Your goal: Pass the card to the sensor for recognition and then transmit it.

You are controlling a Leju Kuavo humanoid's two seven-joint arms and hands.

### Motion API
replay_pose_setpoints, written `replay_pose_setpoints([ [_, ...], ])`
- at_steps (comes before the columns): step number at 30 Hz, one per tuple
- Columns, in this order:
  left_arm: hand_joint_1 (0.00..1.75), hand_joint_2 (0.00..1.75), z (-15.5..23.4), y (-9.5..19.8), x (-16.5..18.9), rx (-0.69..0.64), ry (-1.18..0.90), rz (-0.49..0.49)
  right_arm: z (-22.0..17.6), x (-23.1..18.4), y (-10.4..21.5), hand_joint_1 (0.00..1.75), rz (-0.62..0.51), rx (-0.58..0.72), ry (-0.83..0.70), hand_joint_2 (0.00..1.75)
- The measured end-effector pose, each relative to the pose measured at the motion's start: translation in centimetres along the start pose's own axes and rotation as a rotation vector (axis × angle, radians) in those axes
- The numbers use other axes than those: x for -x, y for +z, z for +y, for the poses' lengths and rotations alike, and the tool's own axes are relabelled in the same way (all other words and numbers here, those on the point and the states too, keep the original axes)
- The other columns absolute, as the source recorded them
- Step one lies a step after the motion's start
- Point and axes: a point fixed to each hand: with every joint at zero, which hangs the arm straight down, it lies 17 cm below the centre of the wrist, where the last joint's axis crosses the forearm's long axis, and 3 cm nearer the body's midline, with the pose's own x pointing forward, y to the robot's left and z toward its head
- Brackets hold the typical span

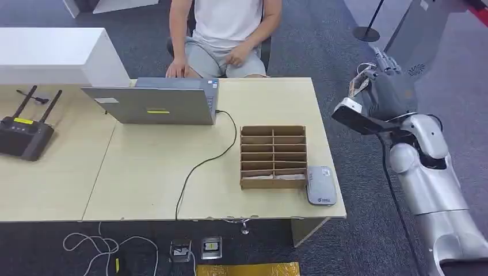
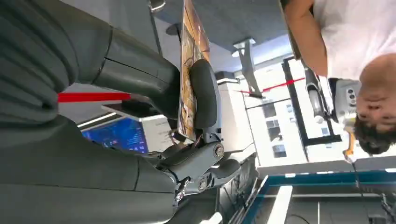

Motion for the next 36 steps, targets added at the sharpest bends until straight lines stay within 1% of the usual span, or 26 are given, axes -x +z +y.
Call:
replay_pose_setpoints([
  [4,0.0,0.0,-0.1,0.0,-0.1,0.001,0.002,-0.001,-2.0,-1.9,-2.3,1.75,-0.055,0.065,0.01,1.75],
  [8,0.0,0.0,-0.2,0.1,-0.2,-0.002,0.006,-0.001,-3.0,-3.8,-4.3,1.75,-0.096,0.105,-0.001,1.75],
  [14,0.0,0.0,-0.2,0.0,-1.1,-0.016,0.013,-0.01,-5.3,-8.5,-8.7,1.75,-0.184,0.201,-0.028,1.75],
  [19,0.0,0.0,-0.3,0.0,-2.0,-0.016,0.001,-0.02,-6.1,-12.2,-12.1,1.75,-0.227,0.228,-0.033,1.75],
  [22,0.0,0.0,-0.3,-0.1,-2.8,-0.014,-0.018,-0.03,-6.4,-13.4,-14.0,1.75,-0.241,0.217,-0.02,1.75],
  [27,0.0,0.0,-0.3,-0.2,-3.4,0.021,-0.063,-0.04,-5.1,-14.4,-15.8,1.75,-0.241,0.142,0.02,1.75],
  [36,0.0,0.0,1.1,-0.6,-3.1,0.02,-0.085,-0.035,-2.0,-14.9,-16.8,1.75,-0.212,0.015,0.034,1.75],
])
